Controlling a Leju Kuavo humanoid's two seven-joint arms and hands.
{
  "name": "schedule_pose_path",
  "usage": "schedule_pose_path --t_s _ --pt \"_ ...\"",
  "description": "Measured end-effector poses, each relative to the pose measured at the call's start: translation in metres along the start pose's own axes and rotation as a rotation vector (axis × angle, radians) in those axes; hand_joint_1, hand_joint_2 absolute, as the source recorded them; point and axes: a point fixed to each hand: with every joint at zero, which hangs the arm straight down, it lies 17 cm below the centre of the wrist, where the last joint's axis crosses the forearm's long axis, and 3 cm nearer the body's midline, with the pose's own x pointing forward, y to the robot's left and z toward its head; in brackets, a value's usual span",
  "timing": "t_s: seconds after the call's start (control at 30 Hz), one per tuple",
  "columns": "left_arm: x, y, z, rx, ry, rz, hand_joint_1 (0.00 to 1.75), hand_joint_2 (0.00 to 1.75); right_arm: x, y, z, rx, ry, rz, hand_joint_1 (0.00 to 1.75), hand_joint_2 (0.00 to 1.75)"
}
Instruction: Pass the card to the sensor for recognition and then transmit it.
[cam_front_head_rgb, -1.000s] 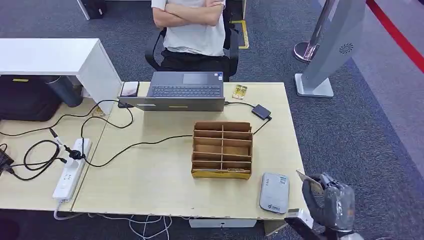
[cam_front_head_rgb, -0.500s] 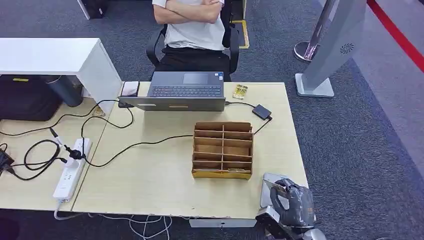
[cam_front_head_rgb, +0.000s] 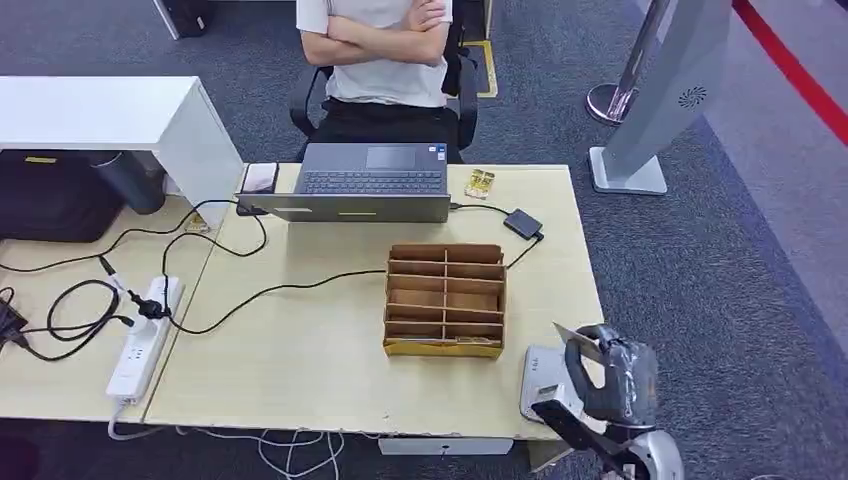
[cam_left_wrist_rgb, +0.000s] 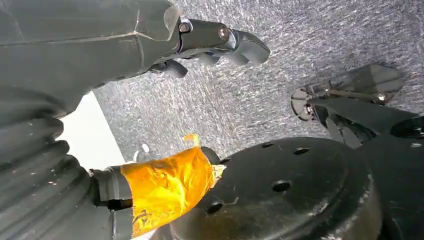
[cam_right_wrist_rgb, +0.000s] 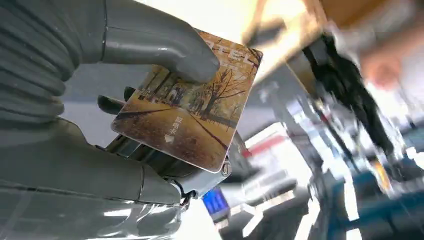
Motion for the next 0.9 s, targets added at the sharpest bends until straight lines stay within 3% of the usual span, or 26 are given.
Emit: schedule_pose_path --t_s 0.2,0.37,0.5,0.63,0.9 --pt "-0.001 0.003 0.001 -0.004 0.005 -0.015 0.00 1.75 0.028 -0.091 -0.097 -0.180 -0.148 0.023 1.75 1.75" --pt "-0.002 0.005 0.001 -0.005 0.011 -0.040 0.00 1.75 0.057 -0.138 -0.170 -0.240 -0.228 0.083 1.75 1.75" --pt "-0.001 0.009 0.002 -0.010 0.016 -0.080 0.00 1.75 0.074 -0.139 -0.235 -0.195 -0.230 0.134 1.75 1.75" --pt "0.003 0.010 0.002 -0.018 0.007 -0.114 0.00 1.75 0.086 -0.130 -0.279 -0.170 -0.213 0.193 1.75 1.75" --pt "0.006 0.011 0.002 -0.024 -0.007 -0.136 0.00 1.75 0.062 -0.093 -0.318 -0.074 -0.085 0.170 1.75 1.75"
